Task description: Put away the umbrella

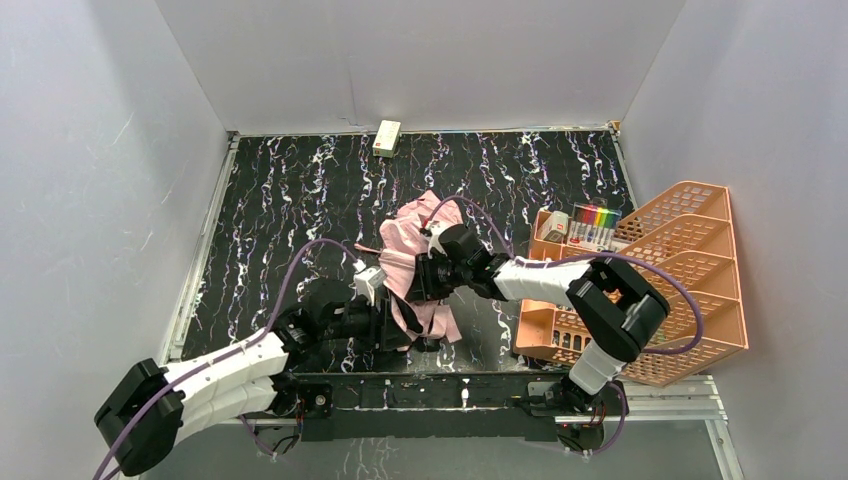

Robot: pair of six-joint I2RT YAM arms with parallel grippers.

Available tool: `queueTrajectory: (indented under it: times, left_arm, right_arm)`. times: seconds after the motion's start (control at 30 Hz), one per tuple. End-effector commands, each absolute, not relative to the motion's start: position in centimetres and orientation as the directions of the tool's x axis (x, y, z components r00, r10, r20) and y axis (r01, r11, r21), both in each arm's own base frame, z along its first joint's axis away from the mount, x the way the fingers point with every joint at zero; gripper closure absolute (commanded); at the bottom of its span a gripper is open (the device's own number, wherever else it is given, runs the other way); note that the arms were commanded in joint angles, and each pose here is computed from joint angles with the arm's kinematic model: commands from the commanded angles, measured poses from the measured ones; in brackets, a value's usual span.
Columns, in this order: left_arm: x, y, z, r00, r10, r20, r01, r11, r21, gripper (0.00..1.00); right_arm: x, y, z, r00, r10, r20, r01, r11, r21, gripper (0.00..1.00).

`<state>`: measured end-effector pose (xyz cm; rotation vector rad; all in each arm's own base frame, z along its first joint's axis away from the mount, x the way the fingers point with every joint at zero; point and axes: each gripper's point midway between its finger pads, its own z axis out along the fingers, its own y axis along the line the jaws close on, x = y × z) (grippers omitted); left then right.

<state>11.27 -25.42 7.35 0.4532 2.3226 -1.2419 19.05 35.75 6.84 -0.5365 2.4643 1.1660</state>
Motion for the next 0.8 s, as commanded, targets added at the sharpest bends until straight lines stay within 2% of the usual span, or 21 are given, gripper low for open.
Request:
queueTrajectory:
  times: [0.0, 0.1, 0.3, 0.37, 0.57, 0.77]
  left_arm:
    - [11.5, -25.1, 8.1, -0.825, 0.044, -0.564, 0.494, 0.542, -0.680, 0.51]
    - [12.1, -24.7, 8.5, -0.817, 0.009, -0.576, 0.476, 0.574, -0.666, 0.41]
    - [12.9, -24.7, 10.2, -0.813, -0.067, -0.578, 0.441, 0.579, -0.686, 0.11]
    - [13.3, -24.7, 10.7, -0.811, -0.088, -0.578, 0.426, 0.588, -0.688, 0.07]
    - [15.8, -23.6, 10.7, -0.791, -0.196, -0.579, 0.310, 0.688, -0.656, 0.06]
    - [19.1, -23.1, 11.3, -0.737, -0.351, -0.577, 0.171, 0.730, -0.661, 0.18]
  right_arm:
    - [19.4, 37.1, 7.3, -0.850, -0.164, -0.501, -0.500, 0.553, 0.667, 0.68]
    - [19.7, 36.5, 6.0, -0.861, -0.155, -0.485, -0.471, 0.605, 0.642, 0.68]
    - [20.6, 34.5, 3.2, -0.894, -0.101, -0.437, -0.362, 0.737, 0.570, 0.65]
    - [20.7, 34.0, 2.6, -0.900, -0.083, -0.428, -0.334, 0.762, 0.555, 0.65]
    - [20.1, 34.1, 2.3, -0.904, -0.085, -0.419, -0.335, 0.748, 0.573, 0.65]
    - [19.4, 34.6, 3.9, -0.874, -0.121, -0.470, -0.419, 0.677, 0.605, 0.65]
